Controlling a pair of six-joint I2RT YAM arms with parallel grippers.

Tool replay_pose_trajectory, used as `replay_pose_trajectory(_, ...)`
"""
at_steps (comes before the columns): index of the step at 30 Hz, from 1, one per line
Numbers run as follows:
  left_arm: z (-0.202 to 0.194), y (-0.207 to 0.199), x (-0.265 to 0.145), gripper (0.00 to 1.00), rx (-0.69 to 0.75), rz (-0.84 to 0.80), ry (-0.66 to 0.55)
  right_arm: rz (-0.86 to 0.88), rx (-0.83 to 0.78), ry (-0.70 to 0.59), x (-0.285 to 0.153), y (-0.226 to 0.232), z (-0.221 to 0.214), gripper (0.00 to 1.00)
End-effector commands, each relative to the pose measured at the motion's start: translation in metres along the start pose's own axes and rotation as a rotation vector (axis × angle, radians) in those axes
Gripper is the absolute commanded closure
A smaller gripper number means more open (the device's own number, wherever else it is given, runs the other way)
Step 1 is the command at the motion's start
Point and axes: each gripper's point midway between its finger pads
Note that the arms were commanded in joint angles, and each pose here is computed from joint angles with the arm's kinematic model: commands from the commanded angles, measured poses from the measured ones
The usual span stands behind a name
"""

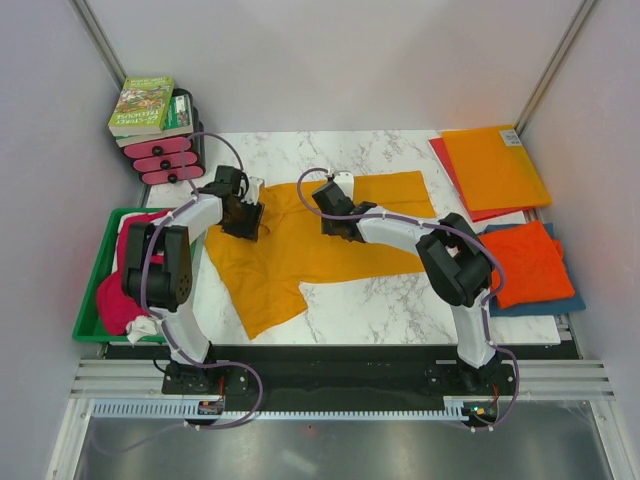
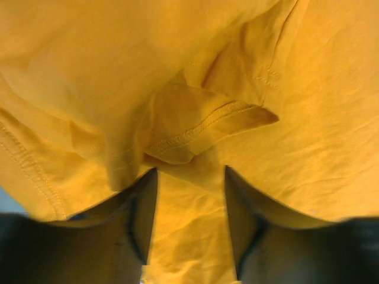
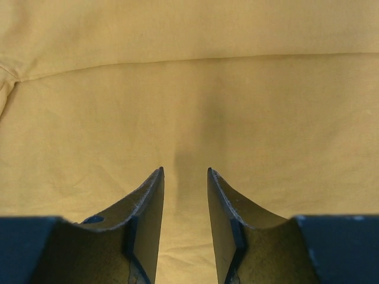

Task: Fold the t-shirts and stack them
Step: Fold the flattened tshirt in 1/3 of the way

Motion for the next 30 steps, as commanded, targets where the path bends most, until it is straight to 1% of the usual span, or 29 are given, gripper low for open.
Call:
replay_pose_trajectory(1, 0.053, 0.006, -0.035, 0.37, 0.009, 0.018, -0.190, 0.049, 0.016, -0.073, -0.015, 0.020, 0.031, 0.57)
replay_pose_trajectory(2, 0.062, 0.006, -0.041, 0.31, 0.007, 0.012, -0.220, 0.052, 0.014, -0.079, -0.015, 0.022, 0.035, 0.55)
replay_pose_trajectory(3, 0.077, 0.010, -0.052, 0.29, 0.002, 0.019, -0.264, 0.056, 0.008, -0.091, -0.017, 0.026, 0.042, 0.55)
replay_pose_trajectory(5, 0.089, 0.017, -0.061, 0.26, -0.014, 0.032, -0.299, 0.041, 0.008, -0.115, -0.017, 0.025, 0.052, 0.53)
replay_pose_trajectory(6, 0.102, 0.025, -0.068, 0.26, -0.032, 0.049, -0.335, 0.037, 0.015, -0.130, -0.017, 0.025, 0.062, 0.53)
replay_pose_trajectory(7, 0.104, 0.030, -0.063, 0.26, -0.046, 0.053, -0.329, 0.035, 0.022, -0.133, -0.015, 0.023, 0.065, 0.53)
replay_pose_trajectory(8, 0.107, 0.036, -0.061, 0.28, -0.061, 0.065, -0.332, 0.014, 0.040, -0.131, -0.005, 0.012, 0.072, 0.53)
replay_pose_trajectory(9, 0.117, 0.050, -0.064, 0.29, -0.085, 0.107, -0.349, 0.012, 0.060, -0.130, -0.001, 0.009, 0.079, 0.55)
replay_pose_trajectory(10, 0.116, 0.054, -0.048, 0.31, -0.098, 0.108, -0.317, 0.000, 0.079, -0.127, 0.005, 0.002, 0.084, 0.57)
replay_pose_trajectory(11, 0.119, 0.061, -0.044, 0.35, -0.108, 0.127, -0.309, -0.040, 0.105, -0.119, 0.020, -0.019, 0.090, 0.65)
replay_pose_trajectory(12, 0.130, 0.068, -0.043, 0.38, -0.109, 0.141, -0.322, -0.055, 0.125, -0.124, 0.024, -0.027, 0.100, 0.74)
replay_pose_trajectory(13, 0.133, 0.071, -0.039, 0.40, -0.114, 0.145, -0.318, -0.072, 0.135, -0.125, 0.030, -0.035, 0.104, 0.82)
replay_pose_trajectory(14, 0.130, 0.071, -0.021, 0.44, -0.116, 0.129, -0.289, -0.110, 0.155, -0.121, 0.042, -0.054, 0.109, 0.93)
replay_pose_trajectory(15, 0.138, 0.074, -0.020, 0.47, -0.119, 0.132, -0.299, -0.120, 0.167, -0.124, 0.046, -0.058, 0.117, 0.97)
replay_pose_trajectory(16, 0.138, 0.073, -0.015, 0.57, -0.118, 0.125, -0.291, -0.134, 0.169, -0.120, 0.051, -0.065, 0.119, 1.00)
replay_pose_trajectory(17, 0.132, 0.073, 0.001, 0.63, -0.124, 0.118, -0.255, -0.164, 0.173, -0.110, 0.061, -0.079, 0.119, 1.00)
replay_pose_trajectory(18, 0.136, 0.074, 0.003, 0.69, -0.123, 0.114, -0.252, -0.172, 0.174, -0.116, 0.063, -0.081, 0.125, 1.00)
replay_pose_trajectory(19, 0.130, 0.071, 0.010, 0.83, -0.123, 0.102, -0.224, -0.187, 0.179, -0.117, 0.066, -0.088, 0.128, 1.00)
replay_pose_trajectory(20, 0.128, 0.069, 0.014, 0.90, -0.121, 0.092, -0.213, -0.206, 0.178, -0.109, 0.073, -0.095, 0.125, 1.00)
replay_pose_trajectory(22, 0.119, 0.066, 0.022, 0.98, -0.116, 0.080, -0.185, -0.219, 0.189, -0.105, 0.079, -0.104, 0.128, 1.00)
replay_pose_trajectory(25, 0.107, 0.064, 0.030, 0.98, -0.094, 0.073, -0.151, -0.230, 0.201, -0.088, 0.092, -0.112, 0.123, 1.00)
replay_pose_trajectory(29, 0.093, 0.074, 0.045, 0.98, -0.083, 0.117, -0.076, -0.254, 0.219, -0.058, 0.110, -0.121, 0.113, 1.00)
replay_pose_trajectory(30, 0.098, 0.077, 0.045, 0.98, -0.079, 0.120, -0.080, -0.257, 0.228, -0.059, 0.112, -0.122, 0.115, 1.00)
Point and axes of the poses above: each gripper's point midway between its finger pads, its own x axis out along the fingers, its own y axis along the line the jaws close on, z = x × y, and after that the axes turned 12 degrees about x, right-handed
